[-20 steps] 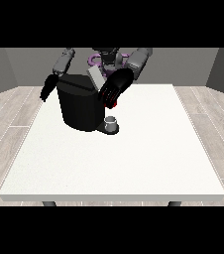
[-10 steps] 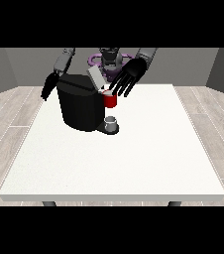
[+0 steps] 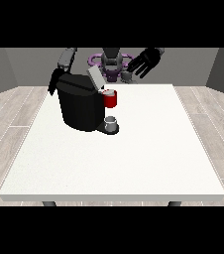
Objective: Insert the coffee pod into the coffee machine and close the lid
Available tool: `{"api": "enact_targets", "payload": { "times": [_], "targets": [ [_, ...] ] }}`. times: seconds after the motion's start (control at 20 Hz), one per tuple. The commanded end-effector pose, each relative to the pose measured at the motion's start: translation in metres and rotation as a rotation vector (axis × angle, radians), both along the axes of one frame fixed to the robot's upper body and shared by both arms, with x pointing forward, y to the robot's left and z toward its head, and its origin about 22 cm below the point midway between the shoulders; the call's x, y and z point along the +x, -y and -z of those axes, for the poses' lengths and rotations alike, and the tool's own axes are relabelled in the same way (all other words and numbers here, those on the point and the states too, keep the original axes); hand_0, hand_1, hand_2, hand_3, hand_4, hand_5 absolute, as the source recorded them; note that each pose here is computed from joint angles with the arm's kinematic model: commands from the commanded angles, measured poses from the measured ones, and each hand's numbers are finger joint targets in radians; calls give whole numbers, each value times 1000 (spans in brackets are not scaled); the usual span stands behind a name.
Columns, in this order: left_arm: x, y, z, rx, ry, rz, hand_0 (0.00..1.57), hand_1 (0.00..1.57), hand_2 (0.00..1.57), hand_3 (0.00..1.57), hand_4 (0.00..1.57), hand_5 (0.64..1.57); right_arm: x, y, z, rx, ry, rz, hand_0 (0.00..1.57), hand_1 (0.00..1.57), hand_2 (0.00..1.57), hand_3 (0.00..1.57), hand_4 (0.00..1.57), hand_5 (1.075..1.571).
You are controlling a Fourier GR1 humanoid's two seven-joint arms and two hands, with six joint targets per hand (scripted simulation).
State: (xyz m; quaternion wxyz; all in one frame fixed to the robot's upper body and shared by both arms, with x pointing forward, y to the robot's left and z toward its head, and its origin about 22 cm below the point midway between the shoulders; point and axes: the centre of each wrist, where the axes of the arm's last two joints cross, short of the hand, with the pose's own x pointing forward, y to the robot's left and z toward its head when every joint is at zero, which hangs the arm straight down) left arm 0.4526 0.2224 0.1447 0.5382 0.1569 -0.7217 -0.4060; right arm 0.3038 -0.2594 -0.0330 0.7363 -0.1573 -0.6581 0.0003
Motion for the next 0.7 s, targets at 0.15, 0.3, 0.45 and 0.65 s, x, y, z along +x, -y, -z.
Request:
{"api": "enact_targets", "payload": {
  "times": [0.15, 0.3, 0.45, 0.65],
  "targets": [
    [-49, 12, 138, -592, -282, -62, 0, 0, 0, 0, 69, 1571, -43, 11, 40, 15, -111, 91, 0, 0, 0, 0, 0, 1571],
    [-82, -5, 186, -595, -400, -114, 0, 0, 0, 0, 419, 1571, -44, 21, 28, 40, -116, 39, 0, 0, 0, 0, 0, 1571],
    [-93, -15, 198, -588, -466, -148, 0, 0, 0, 0, 372, 1571, -37, -5, 18, 90, -65, -44, 0, 0, 0, 0, 0, 1571],
    [-122, -12, 228, -584, -496, -174, 0, 0, 0, 0, 386, 1571, -15, -9, -16, 80, 13, -192, 0, 0, 0, 0, 0, 1571]
  ]
}}
